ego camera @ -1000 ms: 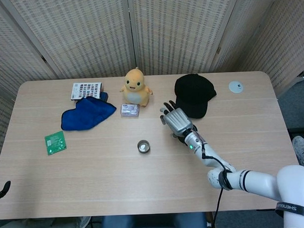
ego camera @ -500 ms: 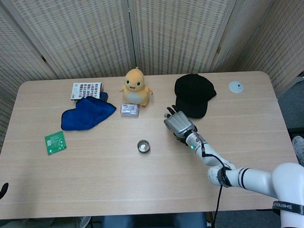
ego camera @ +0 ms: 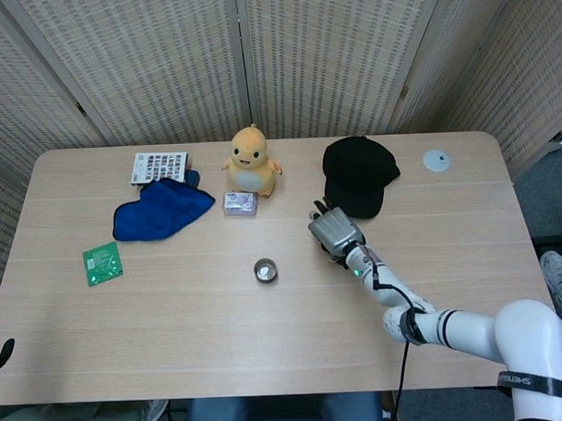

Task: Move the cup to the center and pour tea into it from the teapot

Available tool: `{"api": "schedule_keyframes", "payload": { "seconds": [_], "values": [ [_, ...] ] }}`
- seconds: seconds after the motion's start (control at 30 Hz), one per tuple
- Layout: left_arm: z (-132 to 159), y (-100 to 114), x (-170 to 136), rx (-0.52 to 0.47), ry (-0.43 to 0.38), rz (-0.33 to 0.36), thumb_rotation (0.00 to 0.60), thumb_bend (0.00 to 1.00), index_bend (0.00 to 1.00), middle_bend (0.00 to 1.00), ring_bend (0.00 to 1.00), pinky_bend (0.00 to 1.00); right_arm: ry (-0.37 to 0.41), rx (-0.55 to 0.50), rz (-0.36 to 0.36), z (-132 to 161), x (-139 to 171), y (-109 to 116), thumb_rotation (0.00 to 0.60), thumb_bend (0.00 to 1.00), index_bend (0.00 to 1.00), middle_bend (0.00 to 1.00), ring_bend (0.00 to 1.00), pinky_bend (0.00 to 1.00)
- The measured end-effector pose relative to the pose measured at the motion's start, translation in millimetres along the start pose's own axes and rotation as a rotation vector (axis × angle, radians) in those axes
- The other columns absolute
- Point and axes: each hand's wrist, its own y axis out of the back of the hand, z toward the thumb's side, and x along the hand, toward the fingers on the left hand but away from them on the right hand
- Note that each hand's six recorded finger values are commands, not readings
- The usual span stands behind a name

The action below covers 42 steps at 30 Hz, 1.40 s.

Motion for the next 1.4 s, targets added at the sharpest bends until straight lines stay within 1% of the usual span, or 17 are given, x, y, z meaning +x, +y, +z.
{"api": "schedule_keyframes", "payload": {
  "seconds": [0.33,0.67,0.8,0.97,1.2,1.33,1.4],
  "values": [
    [-2,1,0,0.0,0.004,0.005,0.6,0.25,0.07,0.28,0.38,0.29,-0.024,-0.009,0.002,-8,5,-3,0.6,0.0,0.58,0.24,0.0,0.0],
    [-2,2,1,0.0,0.002,0.009,0.6,0.25,0.07,0.27,0.38,0.29,-0.033,-0.033,-0.029,-20,20,10,0.6,0.0,0.59,0.25,0.0,0.0],
    [-1,3,2,-0.002,-0.002,0.01,0.6,0.25,0.07,0.27,0.38,0.29,-0.037,-0.036,-0.042,-29,34,16,0.6,0.0,0.59,0.25,0.0,0.0],
    [1,4,3,-0.008,-0.009,0.012,0.6,0.25,0.07,0.27,0.38,0.29,-0.047,-0.03,-0.054,-44,57,17,0.6,0.0,0.59,0.25,0.0,0.0],
    [8,5,3,-0.037,-0.03,0.009,0.6,0.25,0.07,0.27,0.38,0.29,-0.082,-0.003,-0.057,-72,92,8,0.6,0.0,0.59,0.26,0.0,0.0],
    [12,5,4,-0.043,-0.043,0.009,0.6,0.25,0.07,0.27,0.38,0.29,-0.103,-0.009,-0.055,-83,104,3,0.6,0.0,0.58,0.26,0.0,0.0],
    [14,5,3,-0.045,-0.047,0.008,0.6,0.25,0.07,0.27,0.38,0.29,-0.112,-0.004,-0.056,-86,105,3,0.6,0.0,0.55,0.25,0.0,0.0]
  ]
}}
